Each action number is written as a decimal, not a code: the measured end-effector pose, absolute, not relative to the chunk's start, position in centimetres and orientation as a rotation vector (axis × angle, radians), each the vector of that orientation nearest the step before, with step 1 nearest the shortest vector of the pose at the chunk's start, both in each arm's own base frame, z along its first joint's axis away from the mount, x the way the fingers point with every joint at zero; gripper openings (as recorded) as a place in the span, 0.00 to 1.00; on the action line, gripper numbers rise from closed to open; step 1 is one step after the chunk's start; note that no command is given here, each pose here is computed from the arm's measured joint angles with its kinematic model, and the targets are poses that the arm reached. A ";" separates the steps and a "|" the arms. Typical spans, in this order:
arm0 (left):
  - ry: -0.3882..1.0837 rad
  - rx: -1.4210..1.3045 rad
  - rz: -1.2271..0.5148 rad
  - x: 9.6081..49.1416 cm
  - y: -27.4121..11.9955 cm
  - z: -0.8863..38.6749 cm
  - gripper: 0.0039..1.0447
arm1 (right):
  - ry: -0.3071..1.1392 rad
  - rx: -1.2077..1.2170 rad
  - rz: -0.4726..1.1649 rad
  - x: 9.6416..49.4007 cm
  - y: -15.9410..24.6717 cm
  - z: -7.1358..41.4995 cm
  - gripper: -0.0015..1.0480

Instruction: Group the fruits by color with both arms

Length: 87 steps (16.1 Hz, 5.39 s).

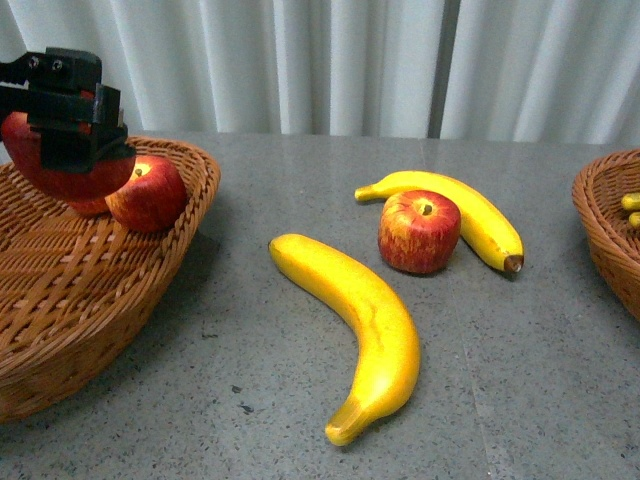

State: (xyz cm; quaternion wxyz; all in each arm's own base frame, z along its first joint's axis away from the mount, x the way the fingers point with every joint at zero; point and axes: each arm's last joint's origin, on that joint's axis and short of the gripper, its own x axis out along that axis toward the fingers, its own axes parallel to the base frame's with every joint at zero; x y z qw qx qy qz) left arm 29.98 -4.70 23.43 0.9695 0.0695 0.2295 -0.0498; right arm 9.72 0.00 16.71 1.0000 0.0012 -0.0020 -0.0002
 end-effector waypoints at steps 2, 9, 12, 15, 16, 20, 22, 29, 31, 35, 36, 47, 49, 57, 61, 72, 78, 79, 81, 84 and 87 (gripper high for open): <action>0.527 0.094 -0.069 30.2 -3.8 22.2 0.63 | -0.004 0.002 0.000 9.7 0.0 16.7 0.94; 0.463 0.081 -0.112 29.7 -5.4 24.0 0.94 | -0.004 0.002 0.000 9.7 0.0 16.7 0.94; 0.318 0.110 -0.242 31.1 -7.9 27.8 0.94 | -0.004 0.002 0.000 9.7 0.0 16.7 0.94; 0.384 0.237 -0.534 33.8 -13.5 25.3 0.94 | -0.004 0.002 0.000 9.7 0.0 16.7 0.94; 0.409 0.268 -0.586 34.5 -14.9 24.1 0.94 | -0.004 0.002 0.000 9.7 0.0 16.7 0.94; 0.392 0.382 -0.746 35.5 -18.8 22.8 0.94 | -0.004 0.002 0.000 9.7 0.0 16.7 0.94; 0.390 0.394 -0.779 36.1 -19.7 22.2 0.94 | -0.004 0.002 0.000 9.7 0.0 16.7 0.94; 0.429 0.391 -0.809 37.1 -20.6 20.4 0.94 | -0.004 0.002 0.000 9.7 0.0 16.7 0.94; 0.439 0.388 -0.827 37.4 -20.8 19.9 0.94 | -0.004 0.002 0.000 9.7 0.0 16.7 0.94; 0.505 0.396 -0.845 39.2 -22.4 16.7 0.94 | -0.004 0.002 0.000 9.7 0.0 16.7 0.94; 0.509 0.396 -0.847 39.5 -22.6 16.4 0.94 | -0.004 0.002 0.000 9.7 0.0 16.7 0.94; 0.452 0.392 -0.818 38.9 -23.1 17.5 0.65 | -0.004 0.002 0.000 9.7 0.0 16.7 0.94; 0.323 0.361 -0.712 37.4 -21.9 21.9 0.65 | -0.004 0.002 0.000 9.7 0.0 16.7 0.94; 0.193 0.105 0.118 29.0 -4.7 26.5 0.65 | -0.004 0.002 0.000 9.7 0.0 16.7 0.94; 0.292 0.030 0.243 27.0 -1.1 22.9 0.65 | -0.004 0.002 0.000 9.7 0.0 16.7 0.94; 0.187 0.047 0.172 26.2 -2.5 24.9 0.94 | -0.004 0.002 0.000 9.7 0.0 16.7 0.94; 0.006 0.026 -0.007 17.3 -3.1 24.7 0.59 | -0.004 0.002 0.000 9.7 0.0 16.7 0.94; 0.000 0.018 0.004 16.6 -2.5 23.8 0.47 | -0.004 0.002 0.000 9.7 0.0 16.7 0.94; 0.005 0.007 0.005 15.7 -1.8 22.2 0.25 | -0.004 0.002 0.000 9.7 0.0 16.7 0.94; 0.001 0.004 0.004 14.4 -1.1 20.5 0.01 | -0.004 0.002 0.000 9.7 0.0 16.7 0.94; 0.005 0.002 0.019 13.4 0.1 19.2 0.01 | -0.004 0.002 0.000 9.7 0.0 16.7 0.94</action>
